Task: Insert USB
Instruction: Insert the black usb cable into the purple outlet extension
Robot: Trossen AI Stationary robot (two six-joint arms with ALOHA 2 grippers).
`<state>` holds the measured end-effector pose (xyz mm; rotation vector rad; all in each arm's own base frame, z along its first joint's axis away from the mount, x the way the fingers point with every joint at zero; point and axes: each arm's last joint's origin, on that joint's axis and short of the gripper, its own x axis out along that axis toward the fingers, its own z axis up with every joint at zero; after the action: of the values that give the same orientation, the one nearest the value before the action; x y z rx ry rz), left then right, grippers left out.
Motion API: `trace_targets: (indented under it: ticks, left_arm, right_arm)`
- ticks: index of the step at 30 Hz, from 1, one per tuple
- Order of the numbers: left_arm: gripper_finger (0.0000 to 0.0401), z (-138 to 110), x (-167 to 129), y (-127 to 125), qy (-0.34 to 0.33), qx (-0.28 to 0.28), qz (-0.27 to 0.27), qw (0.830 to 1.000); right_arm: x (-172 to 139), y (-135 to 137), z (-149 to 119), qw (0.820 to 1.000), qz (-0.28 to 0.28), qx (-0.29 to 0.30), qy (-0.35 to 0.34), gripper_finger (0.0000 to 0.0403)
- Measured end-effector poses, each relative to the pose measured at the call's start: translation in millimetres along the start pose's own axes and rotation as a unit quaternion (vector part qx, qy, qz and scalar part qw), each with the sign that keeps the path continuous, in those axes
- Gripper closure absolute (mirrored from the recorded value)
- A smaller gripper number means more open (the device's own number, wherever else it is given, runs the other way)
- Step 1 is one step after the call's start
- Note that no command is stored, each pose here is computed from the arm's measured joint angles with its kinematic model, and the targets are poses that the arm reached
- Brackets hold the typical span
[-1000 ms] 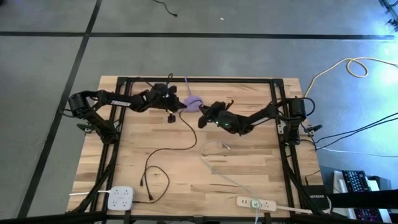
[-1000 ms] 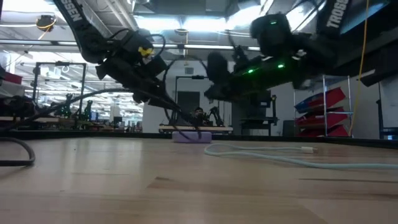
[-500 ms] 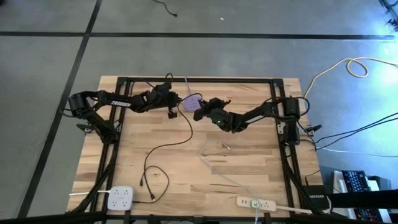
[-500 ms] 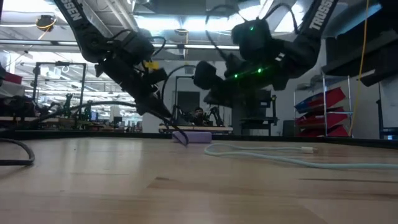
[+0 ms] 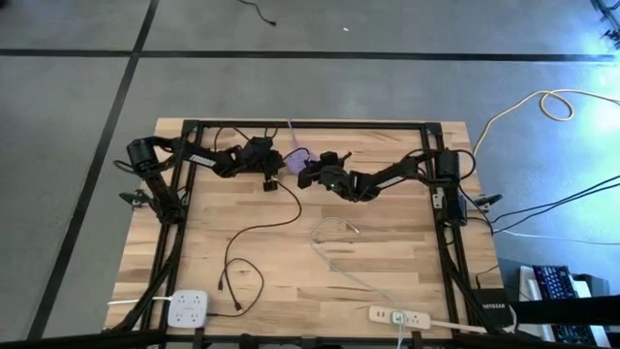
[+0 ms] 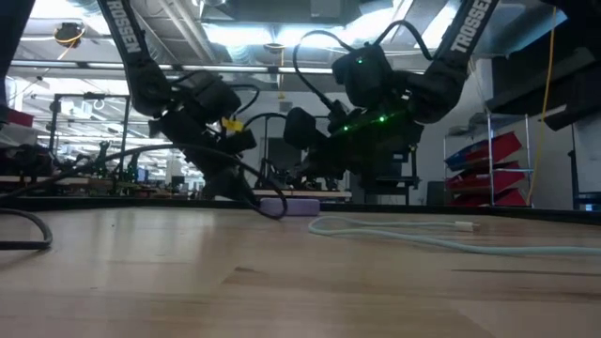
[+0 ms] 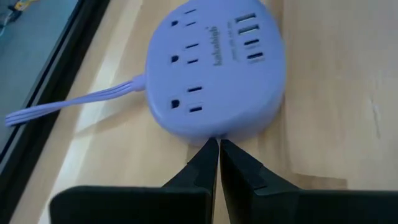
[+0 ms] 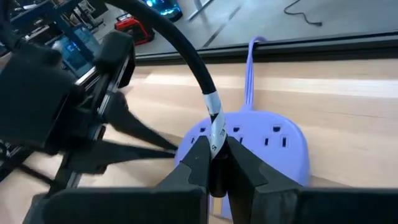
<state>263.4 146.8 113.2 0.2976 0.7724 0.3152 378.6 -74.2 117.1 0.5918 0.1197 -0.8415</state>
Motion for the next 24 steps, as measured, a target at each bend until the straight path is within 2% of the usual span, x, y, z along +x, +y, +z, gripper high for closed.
trace_targets:
  ticks: [6,10,13,17,24]
  left_arm:
    - [0.04,1.0,0.0,-3.4,0.0,0.001,-0.008,1.0]
    - [0.0399,-0.2,-0.1,-1.9,0.019,-0.017,0.026,0.999]
    - [0.0376,-1.4,-0.1,-1.9,0.027,-0.032,0.029,0.999]
    - [0.0306,-4.2,-0.4,-3.7,0.045,-0.043,0.026,0.998]
    - [0.0129,-2.2,-2.1,-4.8,0.05,-0.098,0.04,0.993]
  right_arm:
    - [-0.2,0.4,-0.8,1.0,0.007,-0.003,0.007,0.0392]
    - [-0.4,1.0,-1.4,1.0,0.015,-0.01,0.014,0.0395]
    - [-0.4,0.9,-1.3,1.0,0.014,-0.013,0.013,0.0395]
    - [-0.5,0.8,-1.3,1.0,0.013,-0.014,0.013,0.0395]
    - [-0.5,0.8,-1.5,1.0,0.014,-0.016,0.014,0.0395]
